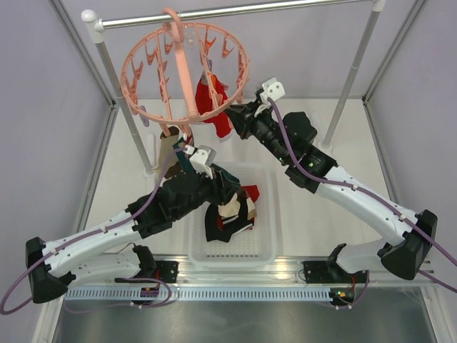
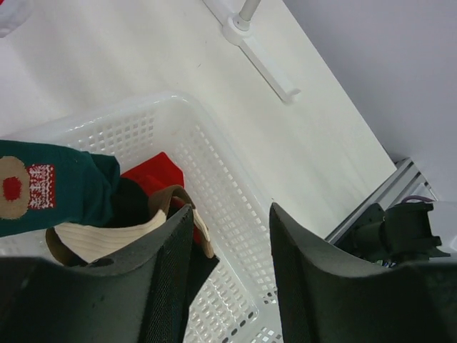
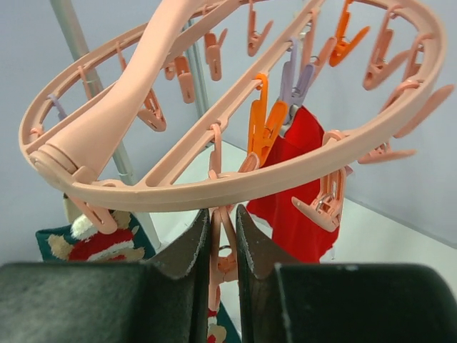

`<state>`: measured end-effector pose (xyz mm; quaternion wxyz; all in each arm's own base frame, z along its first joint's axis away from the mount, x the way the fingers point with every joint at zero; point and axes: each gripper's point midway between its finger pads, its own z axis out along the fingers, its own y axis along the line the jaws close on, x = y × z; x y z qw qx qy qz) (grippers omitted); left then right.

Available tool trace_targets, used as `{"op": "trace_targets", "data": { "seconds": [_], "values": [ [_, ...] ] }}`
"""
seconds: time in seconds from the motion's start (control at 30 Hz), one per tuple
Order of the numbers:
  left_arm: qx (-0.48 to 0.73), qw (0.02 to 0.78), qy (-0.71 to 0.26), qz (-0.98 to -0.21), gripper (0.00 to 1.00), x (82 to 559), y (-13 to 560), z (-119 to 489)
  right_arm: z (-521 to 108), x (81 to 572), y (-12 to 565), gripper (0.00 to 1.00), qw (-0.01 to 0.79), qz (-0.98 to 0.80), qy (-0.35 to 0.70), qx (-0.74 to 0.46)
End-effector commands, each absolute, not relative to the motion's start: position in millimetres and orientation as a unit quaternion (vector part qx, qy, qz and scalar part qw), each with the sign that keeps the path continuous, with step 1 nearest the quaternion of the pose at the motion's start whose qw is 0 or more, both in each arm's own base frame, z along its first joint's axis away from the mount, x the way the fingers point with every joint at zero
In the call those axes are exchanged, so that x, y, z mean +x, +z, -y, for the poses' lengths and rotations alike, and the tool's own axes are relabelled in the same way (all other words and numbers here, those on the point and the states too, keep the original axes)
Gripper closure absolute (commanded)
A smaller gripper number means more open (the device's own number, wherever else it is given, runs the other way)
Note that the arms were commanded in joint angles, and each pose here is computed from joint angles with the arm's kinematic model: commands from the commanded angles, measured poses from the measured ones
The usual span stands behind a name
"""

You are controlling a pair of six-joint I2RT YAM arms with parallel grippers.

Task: Remove the socks clipped to the hanger

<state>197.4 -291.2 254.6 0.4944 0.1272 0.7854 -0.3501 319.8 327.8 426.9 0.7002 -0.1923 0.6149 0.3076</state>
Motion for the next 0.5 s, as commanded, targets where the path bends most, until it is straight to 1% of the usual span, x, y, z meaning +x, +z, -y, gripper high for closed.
{"op": "trace_targets", "data": {
  "seconds": [0.0,0.2,0.37,0.47],
  "values": [
    [0.138,0.513,-0.341,-0.776,0.48,191,269,273,-310,337,457,0.88,0.72,-0.607,0.308,-0.136],
    [0.085,0.551,-0.311,-0.77,0.47,193,291,230,-302,351,458,0.87,0.717,-0.611,0.311,-0.127],
    [0.058,0.564,-0.29,-0.771,0.46,193,294,207,-297,361,459,0.87,0.715,-0.614,0.312,-0.122],
    [0.049,0.566,-0.285,-0.772,0.46,194,291,202,-298,365,457,0.87,0.712,-0.616,0.316,-0.122]
  ]
}}
